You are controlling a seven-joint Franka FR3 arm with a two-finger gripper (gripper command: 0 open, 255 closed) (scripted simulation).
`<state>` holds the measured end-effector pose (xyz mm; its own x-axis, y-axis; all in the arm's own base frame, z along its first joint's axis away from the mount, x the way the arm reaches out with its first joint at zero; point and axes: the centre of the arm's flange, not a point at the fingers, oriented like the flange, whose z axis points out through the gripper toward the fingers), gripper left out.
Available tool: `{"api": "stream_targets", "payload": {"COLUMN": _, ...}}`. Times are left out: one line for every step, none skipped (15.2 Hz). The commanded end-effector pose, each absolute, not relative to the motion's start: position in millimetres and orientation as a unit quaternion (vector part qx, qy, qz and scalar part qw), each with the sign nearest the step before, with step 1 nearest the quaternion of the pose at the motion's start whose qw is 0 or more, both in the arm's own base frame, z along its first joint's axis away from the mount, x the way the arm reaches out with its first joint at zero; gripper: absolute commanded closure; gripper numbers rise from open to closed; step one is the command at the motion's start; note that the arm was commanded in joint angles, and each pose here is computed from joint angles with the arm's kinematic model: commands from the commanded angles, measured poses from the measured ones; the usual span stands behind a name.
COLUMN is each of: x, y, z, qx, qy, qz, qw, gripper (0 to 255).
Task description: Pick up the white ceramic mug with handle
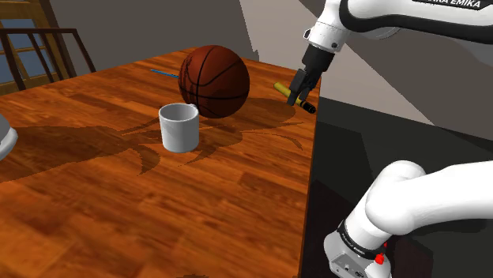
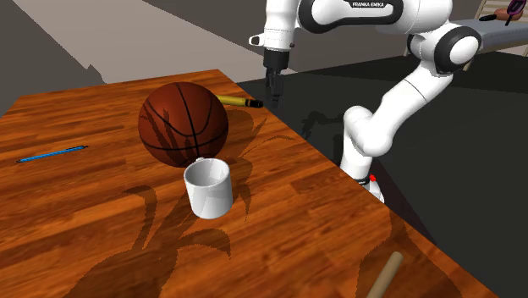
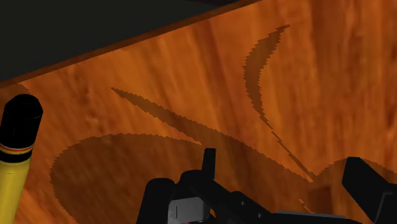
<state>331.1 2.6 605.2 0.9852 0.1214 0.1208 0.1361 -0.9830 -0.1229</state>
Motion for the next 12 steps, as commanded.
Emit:
{"api": "stream_targets", "payload": {"x": 331, "y": 3, "z": 605, "qx": -0.994, "qy": -0.065, "qz": -0.056, "qw": 0.065, "gripper": 0}}
{"api": "stream_targets", "payload": {"x": 337, "y": 15, "z": 606, "qx": -0.994, "qy": -0.067, "qz": -0.057, "qw": 0.063, "gripper": 0}}
{"api": "stream_targets", "payload": {"x": 343, "y": 28, "z": 606, "qx": -0.994, "qy": -0.069, "qz": -0.057, "qw": 0.061, "gripper": 0}}
{"api": "stream_targets", "payload": {"x": 348, "y": 40, "z": 606, "qx": -0.994, "qy": -0.072, "qz": -0.057, "qw": 0.059, "gripper": 0}}
{"api": "stream_targets", "payload": {"x": 354, "y": 53, "z": 606, "qx": -0.994, "qy": -0.074, "qz": -0.057, "qw": 0.056, "gripper": 0}}
{"api": "stream_targets", "payload": {"x": 359, "y": 66, "z": 606, "qx": -0.994, "qy": -0.076, "qz": -0.057, "qw": 0.054, "gripper": 0}}
{"api": "stream_targets", "payload": {"x": 365, "y": 78, "z": 606, "qx": -0.994, "qy": -0.079, "qz": -0.057, "qw": 0.052, "gripper": 0}}
{"api": "stream_targets", "payload": {"x": 370, "y": 91, "z": 606, "qx": -0.994, "qy": -0.081, "qz": -0.057, "qw": 0.049, "gripper": 0}}
{"api": "stream_targets", "payload": {"x": 376, "y": 104, "z": 606, "qx": -0.994, "qy": -0.083, "qz": -0.057, "qw": 0.047, "gripper": 0}}
{"api": "stream_targets", "payload": {"x": 381, "y": 116, "z": 606, "qx": -0.994, "qy": -0.086, "qz": -0.057, "qw": 0.045, "gripper": 0}}
{"api": "stream_targets", "payload": {"x": 386, "y": 129, "z": 606, "qx": -0.994, "qy": -0.088, "qz": -0.057, "qw": 0.042, "gripper": 0}}
{"api": "stream_targets", "payload": {"x": 391, "y": 142, "z": 606, "qx": -0.993, "qy": -0.090, "qz": -0.057, "qw": 0.040, "gripper": 0}}
